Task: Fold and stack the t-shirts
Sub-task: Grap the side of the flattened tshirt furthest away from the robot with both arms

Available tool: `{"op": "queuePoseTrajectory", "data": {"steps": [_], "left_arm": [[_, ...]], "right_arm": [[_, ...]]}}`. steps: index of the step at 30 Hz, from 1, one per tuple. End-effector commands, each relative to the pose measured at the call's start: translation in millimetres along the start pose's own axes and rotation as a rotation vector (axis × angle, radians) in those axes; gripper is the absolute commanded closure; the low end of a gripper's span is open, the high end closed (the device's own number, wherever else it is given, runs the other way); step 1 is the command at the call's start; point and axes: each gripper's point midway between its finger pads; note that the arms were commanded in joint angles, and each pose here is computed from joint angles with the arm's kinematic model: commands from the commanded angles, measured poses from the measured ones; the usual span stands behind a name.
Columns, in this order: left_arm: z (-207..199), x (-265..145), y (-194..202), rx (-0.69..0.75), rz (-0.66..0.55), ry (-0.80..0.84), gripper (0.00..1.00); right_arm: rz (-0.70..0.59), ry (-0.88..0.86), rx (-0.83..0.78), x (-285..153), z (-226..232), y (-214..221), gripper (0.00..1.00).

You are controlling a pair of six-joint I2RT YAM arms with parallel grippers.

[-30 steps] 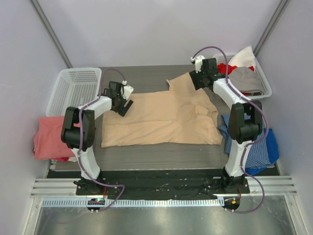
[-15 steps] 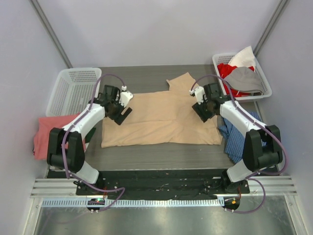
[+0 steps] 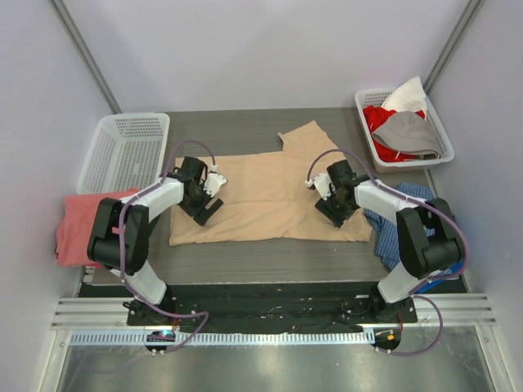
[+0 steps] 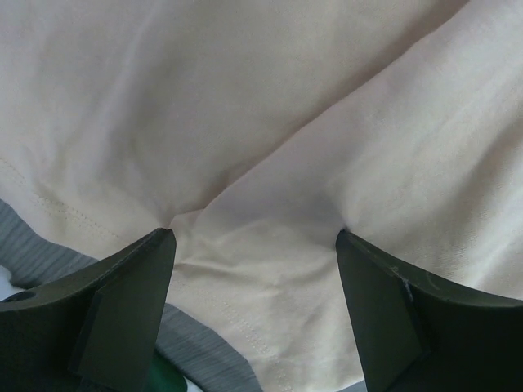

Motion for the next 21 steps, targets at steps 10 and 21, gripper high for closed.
{"op": "queuePoseTrajectory", "data": {"steps": [10, 21], "left_arm": [[-10.5, 12.4, 23.6, 0.114, 0.122, 0.002, 0.15], [-27.4, 7.2, 46.4, 0.185, 0.209, 0.023, 0.14]], "right_arm": [[0.17, -0.049, -0.215, 32.1, 17.2, 47.8, 0.38], [0.263, -0.157, -0.366, 9.4, 52.8, 89.5, 0.38]]}}
Point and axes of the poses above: each gripper's point midway between its finger pads, its own x axis out along the fingers, its own z axis along the line the jaws close on, y = z × x, and after that the axes turned 11 degrees about x, right-handed
